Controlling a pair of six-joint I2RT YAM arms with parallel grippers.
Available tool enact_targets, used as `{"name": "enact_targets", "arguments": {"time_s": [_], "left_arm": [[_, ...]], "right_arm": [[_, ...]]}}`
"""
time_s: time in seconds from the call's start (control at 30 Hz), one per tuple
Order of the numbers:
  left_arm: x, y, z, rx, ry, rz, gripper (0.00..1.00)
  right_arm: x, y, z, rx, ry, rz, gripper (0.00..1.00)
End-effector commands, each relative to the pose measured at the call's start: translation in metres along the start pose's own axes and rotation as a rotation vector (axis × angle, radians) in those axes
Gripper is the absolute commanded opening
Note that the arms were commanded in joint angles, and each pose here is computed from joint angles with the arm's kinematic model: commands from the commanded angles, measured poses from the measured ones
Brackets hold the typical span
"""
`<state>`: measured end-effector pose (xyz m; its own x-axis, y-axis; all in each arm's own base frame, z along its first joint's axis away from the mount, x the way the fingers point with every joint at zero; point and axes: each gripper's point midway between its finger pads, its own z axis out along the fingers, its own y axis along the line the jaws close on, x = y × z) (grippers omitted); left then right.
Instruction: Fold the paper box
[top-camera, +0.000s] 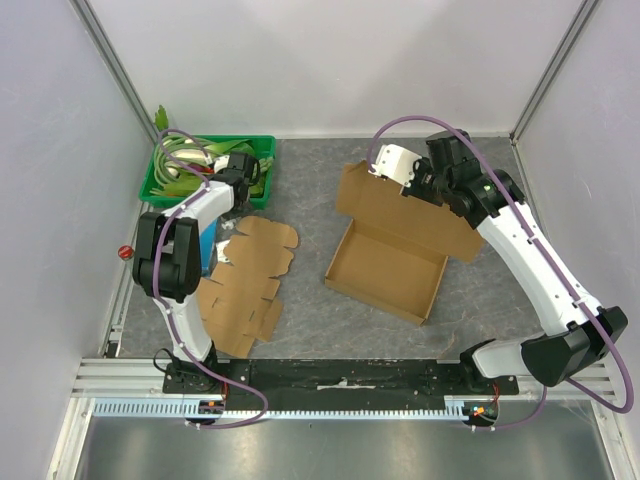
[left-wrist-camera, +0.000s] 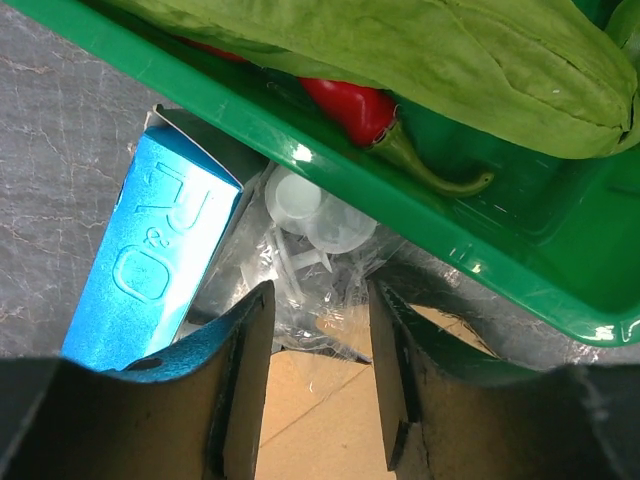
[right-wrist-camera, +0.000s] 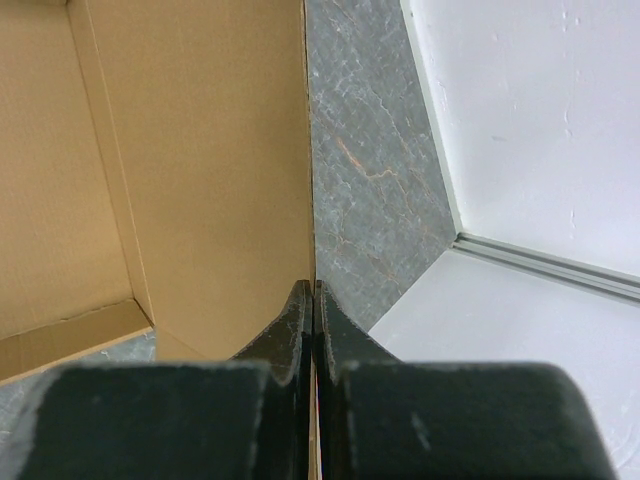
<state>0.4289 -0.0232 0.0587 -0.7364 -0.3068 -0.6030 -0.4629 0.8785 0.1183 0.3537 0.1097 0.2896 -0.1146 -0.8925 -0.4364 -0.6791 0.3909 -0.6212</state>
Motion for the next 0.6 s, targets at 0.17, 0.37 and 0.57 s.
{"name": "enact_targets", "arguments": {"time_s": [0.17, 0.37, 0.57], "left_arm": [[-0.003, 0.000, 0.004, 0.002, -0.010, 0.042, 0.23], [-0.028, 0.006, -0.034, 0.039, -0.086, -0.004, 0.05], [-0.044, 0.007, -0.124, 0.259, -0.165, -0.051, 0.02]], "right_arm": [[-0.017, -0.013, -0.010, 0.057, -0.078, -0.012, 0.00], [-0.017, -0.012, -0.002, 0.060, -0.079, -0.027, 0.00], [-0.023, -0.008, 0.012, 0.024, -0.093, -0.037, 0.00]]}}
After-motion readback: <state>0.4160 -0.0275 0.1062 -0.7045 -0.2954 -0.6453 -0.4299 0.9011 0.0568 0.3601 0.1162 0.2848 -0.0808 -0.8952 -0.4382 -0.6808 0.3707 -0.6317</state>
